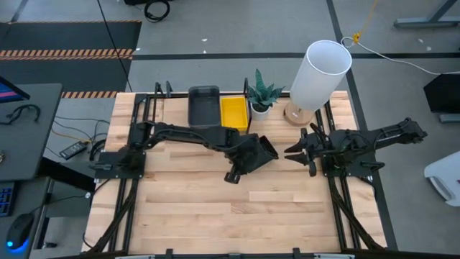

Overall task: Stack baskets on shelf by color
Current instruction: Put the black bins on the shelf

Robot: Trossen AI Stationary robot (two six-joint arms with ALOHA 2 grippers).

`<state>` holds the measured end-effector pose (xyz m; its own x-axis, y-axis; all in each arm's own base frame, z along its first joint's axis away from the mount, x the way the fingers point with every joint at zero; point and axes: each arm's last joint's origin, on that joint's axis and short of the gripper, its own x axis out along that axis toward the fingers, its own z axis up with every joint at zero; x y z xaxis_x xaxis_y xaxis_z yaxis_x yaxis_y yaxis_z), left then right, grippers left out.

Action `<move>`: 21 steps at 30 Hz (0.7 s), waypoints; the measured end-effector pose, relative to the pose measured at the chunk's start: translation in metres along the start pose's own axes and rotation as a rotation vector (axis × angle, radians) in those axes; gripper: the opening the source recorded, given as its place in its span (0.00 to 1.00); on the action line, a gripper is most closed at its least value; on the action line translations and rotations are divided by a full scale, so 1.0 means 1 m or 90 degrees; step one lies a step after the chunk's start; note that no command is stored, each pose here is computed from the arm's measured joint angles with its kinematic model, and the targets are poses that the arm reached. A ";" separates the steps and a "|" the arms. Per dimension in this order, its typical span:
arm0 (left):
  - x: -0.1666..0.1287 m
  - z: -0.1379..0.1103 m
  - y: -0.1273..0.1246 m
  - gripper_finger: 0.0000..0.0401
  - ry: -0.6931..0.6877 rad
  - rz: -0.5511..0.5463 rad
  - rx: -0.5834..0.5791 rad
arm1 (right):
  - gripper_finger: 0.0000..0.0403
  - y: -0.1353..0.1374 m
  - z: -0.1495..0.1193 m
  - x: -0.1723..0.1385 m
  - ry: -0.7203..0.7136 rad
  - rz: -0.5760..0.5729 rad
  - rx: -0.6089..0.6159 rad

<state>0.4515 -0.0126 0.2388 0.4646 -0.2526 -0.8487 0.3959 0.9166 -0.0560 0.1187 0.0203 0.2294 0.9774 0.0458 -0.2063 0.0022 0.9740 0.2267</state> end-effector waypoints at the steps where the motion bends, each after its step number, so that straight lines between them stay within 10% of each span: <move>1: 0.003 -0.003 0.003 0.31 0.011 0.003 0.002 | 0.28 -0.001 -0.004 -0.001 0.000 0.002 0.012; 13: 0.038 -0.022 0.014 0.62 0.135 0.067 0.090 | 0.28 0.001 -0.020 -0.016 -0.067 0.109 0.026; 21: 0.056 -0.028 0.018 0.56 0.174 0.100 0.125 | 0.28 -0.002 -0.031 -0.015 -0.078 0.109 0.060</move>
<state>0.4625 -0.0016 0.1753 0.3143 0.0030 -0.9493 0.4927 0.8543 0.1658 0.0973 0.0244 0.2031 0.9835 0.1763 -0.0405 -0.1526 0.9289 0.3374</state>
